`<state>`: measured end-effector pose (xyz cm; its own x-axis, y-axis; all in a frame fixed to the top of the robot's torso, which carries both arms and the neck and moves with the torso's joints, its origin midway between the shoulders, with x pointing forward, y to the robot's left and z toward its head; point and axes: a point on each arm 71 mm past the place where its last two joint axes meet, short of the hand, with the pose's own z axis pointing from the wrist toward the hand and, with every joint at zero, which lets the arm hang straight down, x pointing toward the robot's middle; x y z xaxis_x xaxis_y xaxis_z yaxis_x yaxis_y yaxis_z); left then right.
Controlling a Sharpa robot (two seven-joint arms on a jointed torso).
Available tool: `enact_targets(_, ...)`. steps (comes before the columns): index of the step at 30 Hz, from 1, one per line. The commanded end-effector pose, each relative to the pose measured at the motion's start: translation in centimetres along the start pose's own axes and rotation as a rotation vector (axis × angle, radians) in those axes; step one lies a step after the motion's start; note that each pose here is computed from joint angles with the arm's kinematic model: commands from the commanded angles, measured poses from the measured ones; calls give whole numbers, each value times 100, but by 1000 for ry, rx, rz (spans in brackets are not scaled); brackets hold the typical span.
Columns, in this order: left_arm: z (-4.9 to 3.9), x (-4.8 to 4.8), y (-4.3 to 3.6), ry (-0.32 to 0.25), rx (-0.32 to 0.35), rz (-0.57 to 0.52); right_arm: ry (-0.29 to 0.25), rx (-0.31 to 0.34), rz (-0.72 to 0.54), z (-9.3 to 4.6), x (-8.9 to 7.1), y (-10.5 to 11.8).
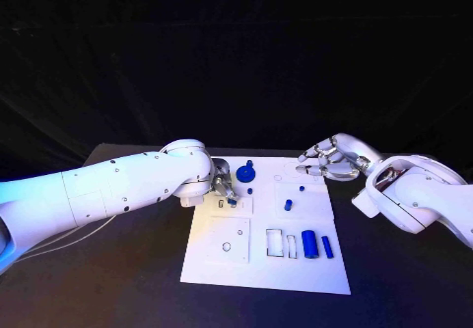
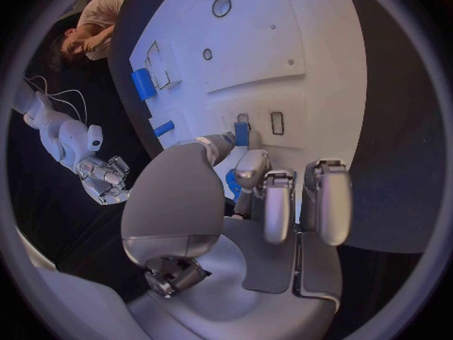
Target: Assemble the parts on the task board
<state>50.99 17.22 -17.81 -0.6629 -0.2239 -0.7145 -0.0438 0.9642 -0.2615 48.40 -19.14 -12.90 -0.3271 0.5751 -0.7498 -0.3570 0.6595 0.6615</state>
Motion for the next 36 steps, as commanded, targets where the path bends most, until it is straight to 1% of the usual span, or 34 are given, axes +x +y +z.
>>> enact_targets(1,-3,17,34,16,-79,42,12,-9,-3,-1,16,11)
enact_targets(11,14,46,8,22,-77,51,15,-10,-2,-3,19,12)
enact_targets(20,16,55,14,27,-82,68,16,-10,-2,-6,19,12)
enact_targets(28,14,55,36,32,-89,79,16,-10,-2,-6,19,11)
enact_targets(36,11,60,28,34,-88,83,17,-11,-2,-4,21,14)
